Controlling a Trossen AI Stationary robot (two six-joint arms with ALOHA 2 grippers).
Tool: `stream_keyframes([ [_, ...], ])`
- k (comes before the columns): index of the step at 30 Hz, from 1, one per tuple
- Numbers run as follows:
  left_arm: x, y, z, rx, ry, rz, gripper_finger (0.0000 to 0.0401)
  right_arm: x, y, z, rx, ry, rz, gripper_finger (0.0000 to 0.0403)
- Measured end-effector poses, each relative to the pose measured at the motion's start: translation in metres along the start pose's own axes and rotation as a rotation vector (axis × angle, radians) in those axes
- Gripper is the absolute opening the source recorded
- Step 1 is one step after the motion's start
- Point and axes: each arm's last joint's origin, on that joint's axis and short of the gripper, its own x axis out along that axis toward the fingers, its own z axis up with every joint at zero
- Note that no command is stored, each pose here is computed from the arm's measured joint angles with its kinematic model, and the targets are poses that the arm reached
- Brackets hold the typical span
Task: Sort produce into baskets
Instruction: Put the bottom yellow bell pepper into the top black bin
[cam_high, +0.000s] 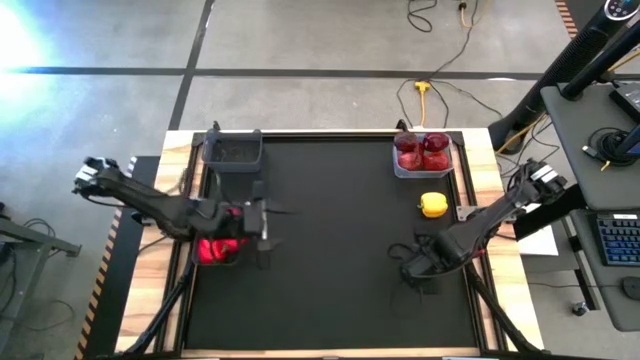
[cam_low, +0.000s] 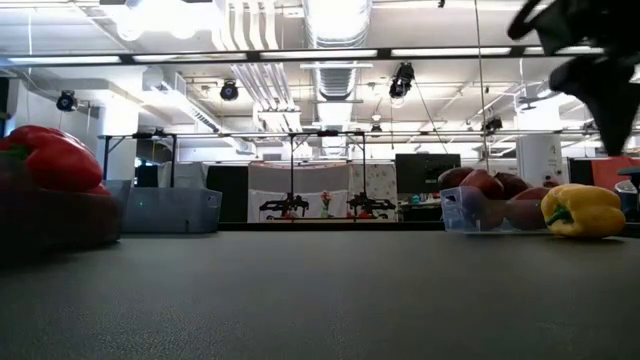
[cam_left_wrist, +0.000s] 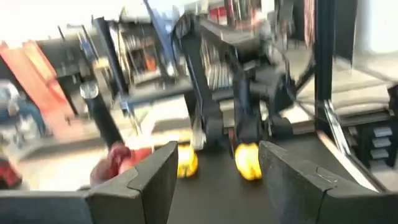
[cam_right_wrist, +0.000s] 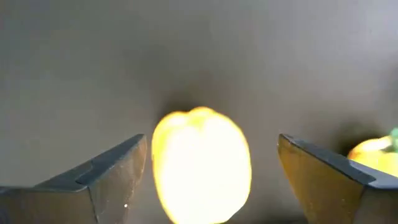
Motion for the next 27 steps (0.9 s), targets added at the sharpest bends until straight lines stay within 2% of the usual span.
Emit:
stream_keyframes([
  [4, 0.017, -0.014, -0.032, 0.025, -0.066, 0.013, 0.0206, 0.007, 0.002, -0.001, -0.03, 0.095, 0.031, 0.0336],
  [8, 0.024, -0.023, -0.065, -0.002, -0.044, 0.007, 0.0206, 0.014, -0.001, -0.002, -0.059, 0.194, 0.003, 0.0325],
  [10, 0.025, -0.026, -0.076, 0.057, -0.014, 0.007, 0.0206, 0.019, -0.002, 0.0, -0.066, 0.215, 0.002, 0.0325],
  [14, 0.021, -0.02, -0.066, 0.023, -0.061, 0.066, 0.0206, 0.032, -0.003, 0.005, -0.052, 0.242, -0.014, 0.0326],
  [17, 0.018, -0.02, -0.065, 0.029, -0.04, 0.059, 0.0206, 0.044, -0.002, 0.008, -0.042, 0.308, -0.029, 0.0329],
  [22, 0.016, -0.019, -0.064, 0.022, -0.028, 0.052, 0.0206, 0.063, 0.0, 0.011, -0.046, 0.45, 0.017, 0.0341],
  [27, 0.016, -0.019, -0.064, 0.02, -0.026, 0.052, 0.0206, 0.067, -0.002, 0.014, -0.026, 0.471, 0.02, 0.0315],
])
